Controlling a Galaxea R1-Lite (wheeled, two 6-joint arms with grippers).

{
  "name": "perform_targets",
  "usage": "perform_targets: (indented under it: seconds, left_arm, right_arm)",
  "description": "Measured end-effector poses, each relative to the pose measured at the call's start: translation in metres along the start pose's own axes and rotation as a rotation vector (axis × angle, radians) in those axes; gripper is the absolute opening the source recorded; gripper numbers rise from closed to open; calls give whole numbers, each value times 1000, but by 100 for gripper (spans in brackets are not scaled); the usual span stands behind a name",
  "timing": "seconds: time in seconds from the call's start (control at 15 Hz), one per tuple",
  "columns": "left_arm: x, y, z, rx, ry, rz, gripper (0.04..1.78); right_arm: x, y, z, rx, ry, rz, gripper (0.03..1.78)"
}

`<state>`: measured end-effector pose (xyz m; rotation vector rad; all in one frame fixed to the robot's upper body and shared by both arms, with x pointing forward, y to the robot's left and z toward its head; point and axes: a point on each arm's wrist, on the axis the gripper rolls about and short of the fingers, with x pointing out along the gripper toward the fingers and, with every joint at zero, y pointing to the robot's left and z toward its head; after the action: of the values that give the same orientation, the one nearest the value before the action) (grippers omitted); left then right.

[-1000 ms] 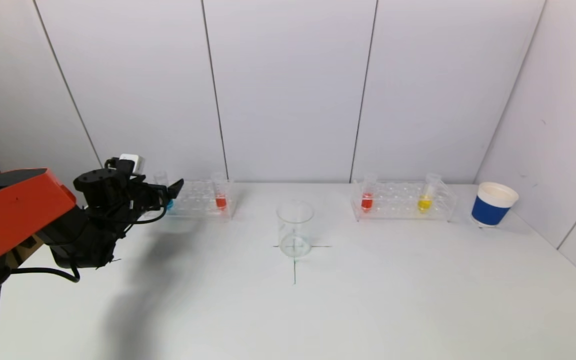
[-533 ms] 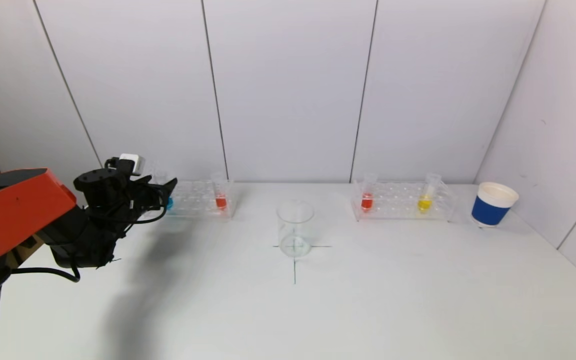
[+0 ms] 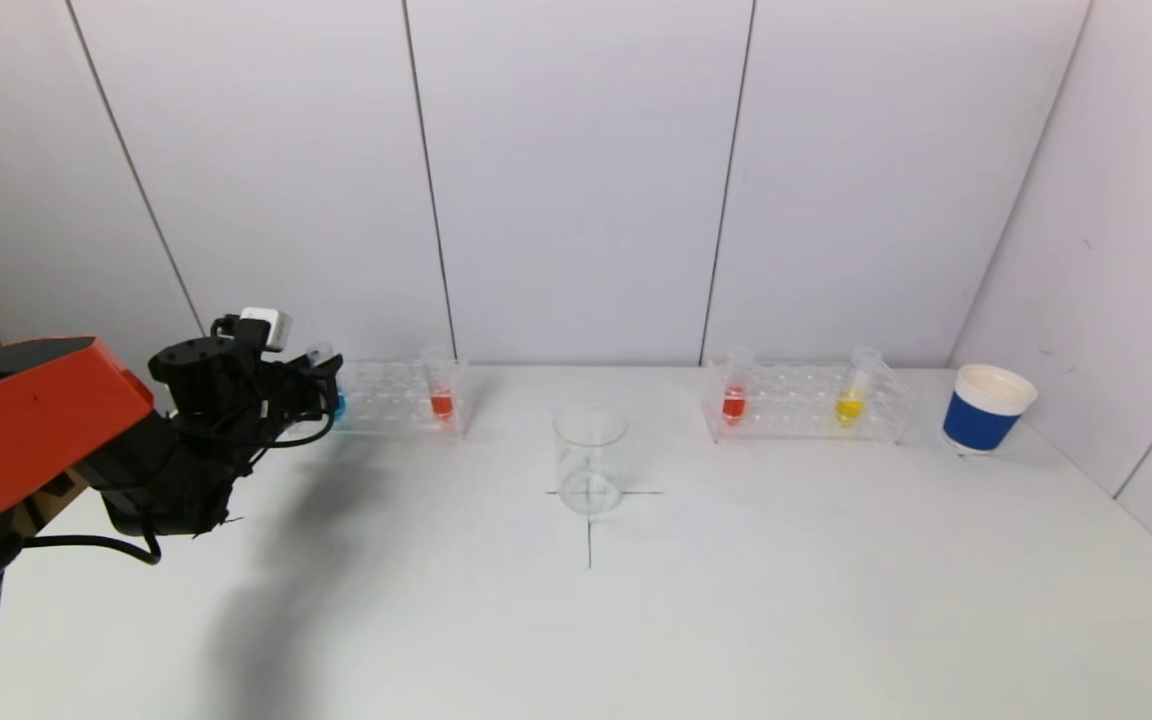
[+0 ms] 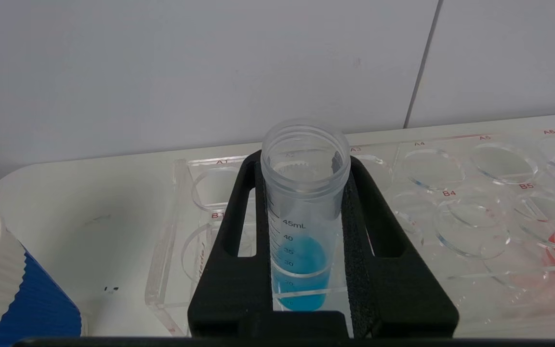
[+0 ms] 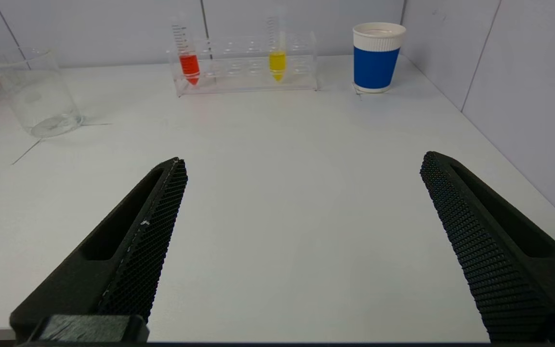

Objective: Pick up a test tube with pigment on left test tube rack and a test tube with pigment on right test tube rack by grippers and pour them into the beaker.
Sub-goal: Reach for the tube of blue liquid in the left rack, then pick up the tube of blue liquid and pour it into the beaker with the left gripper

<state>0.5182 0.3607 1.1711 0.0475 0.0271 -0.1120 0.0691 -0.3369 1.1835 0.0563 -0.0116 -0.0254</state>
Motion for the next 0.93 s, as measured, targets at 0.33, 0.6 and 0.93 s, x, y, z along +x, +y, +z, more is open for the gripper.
perform_targets:
  seconds: [0.33, 0.6, 0.93]
  left_arm:
    - [0, 0, 0, 0, 0, 0, 44]
    - [0, 0, 1, -1, -2, 1, 44]
    - [-2, 0, 11, -2, -5, 10, 44]
  right_arm:
    - [0, 0, 0, 0, 0, 0, 176]
    - [0, 0, 0, 0, 0, 0, 176]
    - [0, 0, 0, 0, 0, 0, 176]
